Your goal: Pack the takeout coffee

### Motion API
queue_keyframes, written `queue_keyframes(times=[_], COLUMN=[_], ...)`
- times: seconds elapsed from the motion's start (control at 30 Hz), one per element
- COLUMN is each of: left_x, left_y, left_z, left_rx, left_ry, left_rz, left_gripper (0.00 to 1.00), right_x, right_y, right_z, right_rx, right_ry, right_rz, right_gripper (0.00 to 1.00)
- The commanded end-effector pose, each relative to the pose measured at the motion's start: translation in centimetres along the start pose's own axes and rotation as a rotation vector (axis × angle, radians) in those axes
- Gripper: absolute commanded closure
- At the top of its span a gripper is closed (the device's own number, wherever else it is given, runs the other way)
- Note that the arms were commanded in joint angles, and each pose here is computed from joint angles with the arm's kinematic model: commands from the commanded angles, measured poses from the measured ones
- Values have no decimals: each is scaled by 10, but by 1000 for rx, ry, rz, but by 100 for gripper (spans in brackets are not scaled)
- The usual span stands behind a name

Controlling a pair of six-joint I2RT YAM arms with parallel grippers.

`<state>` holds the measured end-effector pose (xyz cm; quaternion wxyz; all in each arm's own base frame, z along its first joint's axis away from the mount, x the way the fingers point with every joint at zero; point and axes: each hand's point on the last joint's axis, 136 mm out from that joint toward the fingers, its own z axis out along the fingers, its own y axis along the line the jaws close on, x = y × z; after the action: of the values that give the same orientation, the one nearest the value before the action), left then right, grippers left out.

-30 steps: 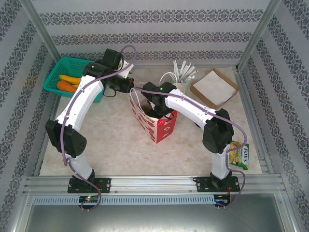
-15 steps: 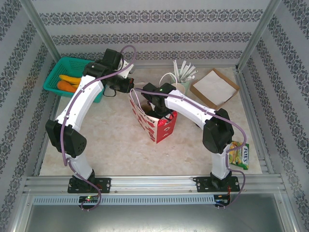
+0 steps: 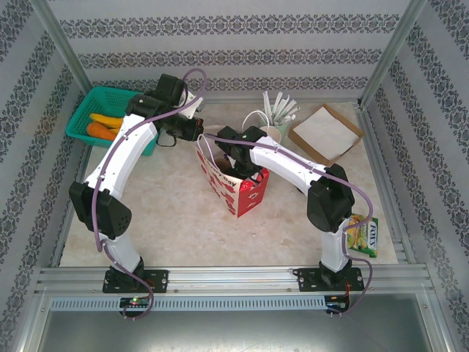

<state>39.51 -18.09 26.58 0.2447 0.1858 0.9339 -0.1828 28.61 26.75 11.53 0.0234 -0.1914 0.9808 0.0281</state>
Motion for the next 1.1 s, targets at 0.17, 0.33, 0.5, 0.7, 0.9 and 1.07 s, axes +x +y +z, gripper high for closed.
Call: queue_keyframes(times=[0.17, 0.33, 0.5, 0.7, 0.9, 1.07], left_x=[-9, -8, -10, -10, -9, -10], left_y=[-2, -1, -2, -2, -2, -3], left_z=[2, 3, 2, 2, 1, 0], left_rx=[11, 10, 11, 12, 15, 16], left_ry=[-20, -18, -23, -22, -23, -26], left_rz=[-5, -6, -5, -4, -2, 1], left_gripper=[100, 100, 100, 100, 100, 100], right_x=[8, 14, 20, 23, 28, 31], right_y=[-15, -13, -14, -17, -18, -20], right_z=[39, 43, 48, 58, 69, 77], right_rx=[58, 49, 44, 64, 71, 75], right_ry=[75, 108, 152, 192, 223, 243], right_rz=[20, 20, 34, 34, 38, 41], right_gripper=[71, 71, 71, 71, 71, 71])
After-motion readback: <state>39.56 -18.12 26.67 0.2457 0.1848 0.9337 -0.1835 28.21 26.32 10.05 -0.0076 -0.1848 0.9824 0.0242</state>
